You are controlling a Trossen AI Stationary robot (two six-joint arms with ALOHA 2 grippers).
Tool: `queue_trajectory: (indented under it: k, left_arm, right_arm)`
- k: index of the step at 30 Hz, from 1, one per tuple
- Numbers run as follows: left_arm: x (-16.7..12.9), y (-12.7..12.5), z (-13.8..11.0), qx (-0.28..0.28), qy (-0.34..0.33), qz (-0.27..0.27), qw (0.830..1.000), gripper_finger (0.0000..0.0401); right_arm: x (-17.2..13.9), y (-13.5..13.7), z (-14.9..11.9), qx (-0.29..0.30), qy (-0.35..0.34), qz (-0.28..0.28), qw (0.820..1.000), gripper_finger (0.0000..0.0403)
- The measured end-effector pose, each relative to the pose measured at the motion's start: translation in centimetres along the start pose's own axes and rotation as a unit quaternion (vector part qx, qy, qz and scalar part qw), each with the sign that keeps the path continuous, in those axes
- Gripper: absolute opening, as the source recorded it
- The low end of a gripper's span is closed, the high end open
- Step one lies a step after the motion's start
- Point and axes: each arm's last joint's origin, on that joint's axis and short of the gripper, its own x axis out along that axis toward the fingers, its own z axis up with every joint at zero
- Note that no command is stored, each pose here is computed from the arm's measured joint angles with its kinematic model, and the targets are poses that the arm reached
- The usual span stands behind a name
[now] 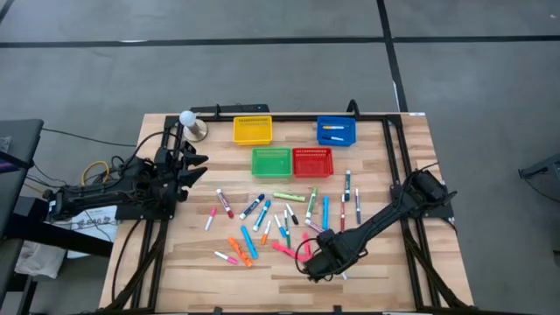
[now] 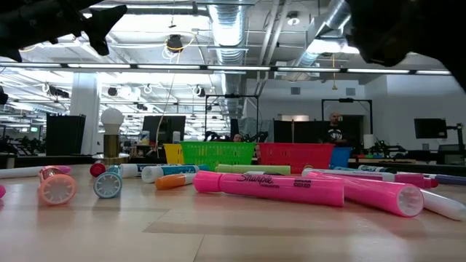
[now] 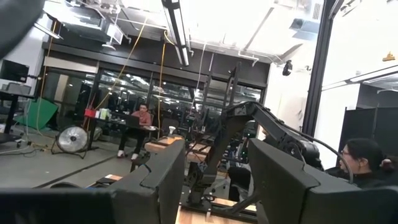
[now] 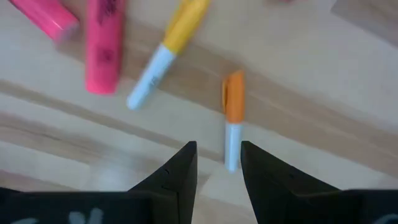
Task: Pick & Place Markers
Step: Put the orange highlighter into the blue bin
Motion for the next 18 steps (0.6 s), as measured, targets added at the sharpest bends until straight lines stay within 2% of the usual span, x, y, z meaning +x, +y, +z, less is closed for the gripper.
queue_trajectory:
  k: [4, 12, 18]
  left_arm:
    - [0.0, 0.0, 0.0, 0.000, -0.001, 0.000, 1.000, 0.0176]
    - [0.0, 0.0, 0.1, 0.001, -0.004, -0.001, 1.000, 0.0176]
    - [0.0, 0.0, 0.1, 0.001, -0.004, -0.001, 1.000, 0.0176]
  right_arm:
    - [1.2, -0.3, -0.6, -0.011, 0.015, 0.000, 1.000, 0.0113]
    - [3.1, -1.1, -0.1, -0.023, 0.016, -0.007, 1.000, 0.0113]
    - [5.0, -1.7, 0.4, -0.049, 0.030, 0.015, 0.998, 0.0113]
